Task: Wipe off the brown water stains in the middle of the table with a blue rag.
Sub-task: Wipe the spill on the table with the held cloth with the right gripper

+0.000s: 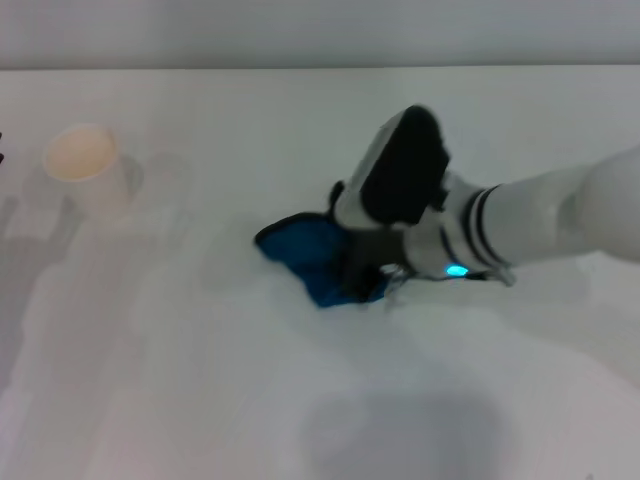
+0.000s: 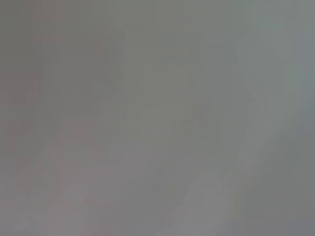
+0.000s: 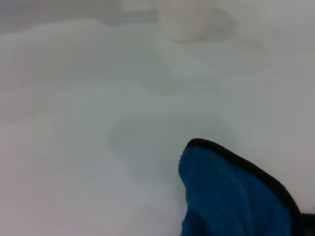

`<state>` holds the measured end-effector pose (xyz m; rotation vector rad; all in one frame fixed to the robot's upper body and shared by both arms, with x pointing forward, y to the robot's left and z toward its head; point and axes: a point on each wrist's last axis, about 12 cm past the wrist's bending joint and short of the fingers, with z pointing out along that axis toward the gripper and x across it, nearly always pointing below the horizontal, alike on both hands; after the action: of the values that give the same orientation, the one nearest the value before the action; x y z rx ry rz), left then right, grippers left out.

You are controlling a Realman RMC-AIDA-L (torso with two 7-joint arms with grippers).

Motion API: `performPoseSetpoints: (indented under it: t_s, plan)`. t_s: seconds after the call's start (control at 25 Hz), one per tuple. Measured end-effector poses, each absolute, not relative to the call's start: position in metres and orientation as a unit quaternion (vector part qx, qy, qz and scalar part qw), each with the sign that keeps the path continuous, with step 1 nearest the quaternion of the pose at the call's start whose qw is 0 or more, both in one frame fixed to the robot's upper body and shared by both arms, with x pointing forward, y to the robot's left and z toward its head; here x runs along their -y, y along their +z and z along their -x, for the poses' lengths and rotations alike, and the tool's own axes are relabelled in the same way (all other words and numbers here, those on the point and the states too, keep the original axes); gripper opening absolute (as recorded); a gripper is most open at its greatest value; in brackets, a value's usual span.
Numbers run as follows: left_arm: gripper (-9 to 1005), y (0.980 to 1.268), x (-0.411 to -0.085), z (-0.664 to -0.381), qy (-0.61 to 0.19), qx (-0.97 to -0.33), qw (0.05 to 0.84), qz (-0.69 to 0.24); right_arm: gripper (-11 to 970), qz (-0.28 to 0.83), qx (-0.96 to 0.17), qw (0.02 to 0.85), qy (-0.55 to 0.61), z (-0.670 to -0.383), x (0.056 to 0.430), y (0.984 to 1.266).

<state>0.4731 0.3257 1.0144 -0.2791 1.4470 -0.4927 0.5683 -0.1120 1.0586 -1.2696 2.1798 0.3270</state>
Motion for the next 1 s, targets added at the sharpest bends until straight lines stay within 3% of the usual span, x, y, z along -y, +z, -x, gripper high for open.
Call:
performPoseSetpoints:
  t_s: [0.28, 0.56, 1.0]
  plan:
    - [880, 1.016, -0.327, -0.475, -0.222, -0.649, 0.717, 0.123, 73, 0.409, -0.862, 0.273, 0.119, -0.595, 0.149, 1.077]
    - [879, 1.019, -0.328, -0.477, -0.228, -0.644, 0.719, 0.126, 85, 0.364, -0.891, 0.237, 0.134, -0.602, 0.173, 1.087]
    - [879, 1.02, -0.329, -0.478, -0.227, -0.641, 0.722, 0.126, 104, 0.367, -0.888, 0.23, 0.154, -0.595, 0.163, 1.088]
